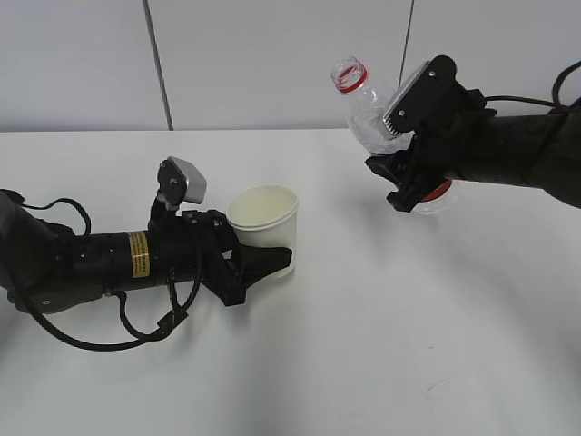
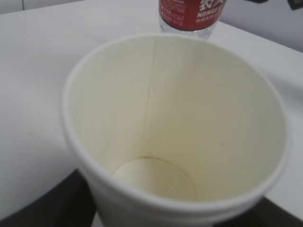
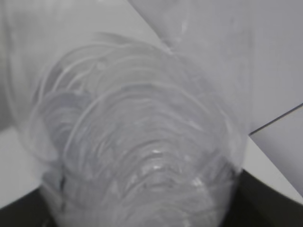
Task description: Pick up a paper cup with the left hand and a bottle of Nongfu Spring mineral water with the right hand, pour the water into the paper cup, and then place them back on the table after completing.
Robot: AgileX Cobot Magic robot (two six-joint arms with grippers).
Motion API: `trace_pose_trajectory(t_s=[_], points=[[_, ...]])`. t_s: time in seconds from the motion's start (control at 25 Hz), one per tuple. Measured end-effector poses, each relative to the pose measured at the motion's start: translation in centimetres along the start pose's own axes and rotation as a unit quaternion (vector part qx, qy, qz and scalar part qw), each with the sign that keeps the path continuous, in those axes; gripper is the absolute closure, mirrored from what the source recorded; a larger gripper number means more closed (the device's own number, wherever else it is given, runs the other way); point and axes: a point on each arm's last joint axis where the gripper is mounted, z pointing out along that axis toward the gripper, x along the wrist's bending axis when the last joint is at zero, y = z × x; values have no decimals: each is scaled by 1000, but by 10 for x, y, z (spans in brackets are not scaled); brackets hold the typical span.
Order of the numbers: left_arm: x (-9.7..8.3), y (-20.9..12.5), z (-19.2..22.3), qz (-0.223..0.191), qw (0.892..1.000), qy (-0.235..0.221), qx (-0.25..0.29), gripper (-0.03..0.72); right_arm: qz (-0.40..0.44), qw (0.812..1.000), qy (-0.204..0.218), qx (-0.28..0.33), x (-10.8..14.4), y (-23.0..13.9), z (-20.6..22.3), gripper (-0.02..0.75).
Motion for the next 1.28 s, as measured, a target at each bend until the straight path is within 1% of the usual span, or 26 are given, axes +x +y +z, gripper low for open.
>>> trace_pose_trajectory(t_s=[0.28, 0.6, 0.96, 1.28], points=[[-1, -1, 0, 3, 1000, -6, 13, 273, -65, 998, 10, 1, -1, 10, 2, 291], [0, 4, 5, 7, 999, -24, 34, 274, -149, 989, 19, 11, 2, 29, 6, 291], [1, 5, 6, -2, 999, -19, 44, 275, -200, 979, 22, 33, 2, 30, 6, 292], [-1, 24, 3, 8, 999, -13, 32, 275, -216, 976, 14, 34, -4, 35, 7, 292]])
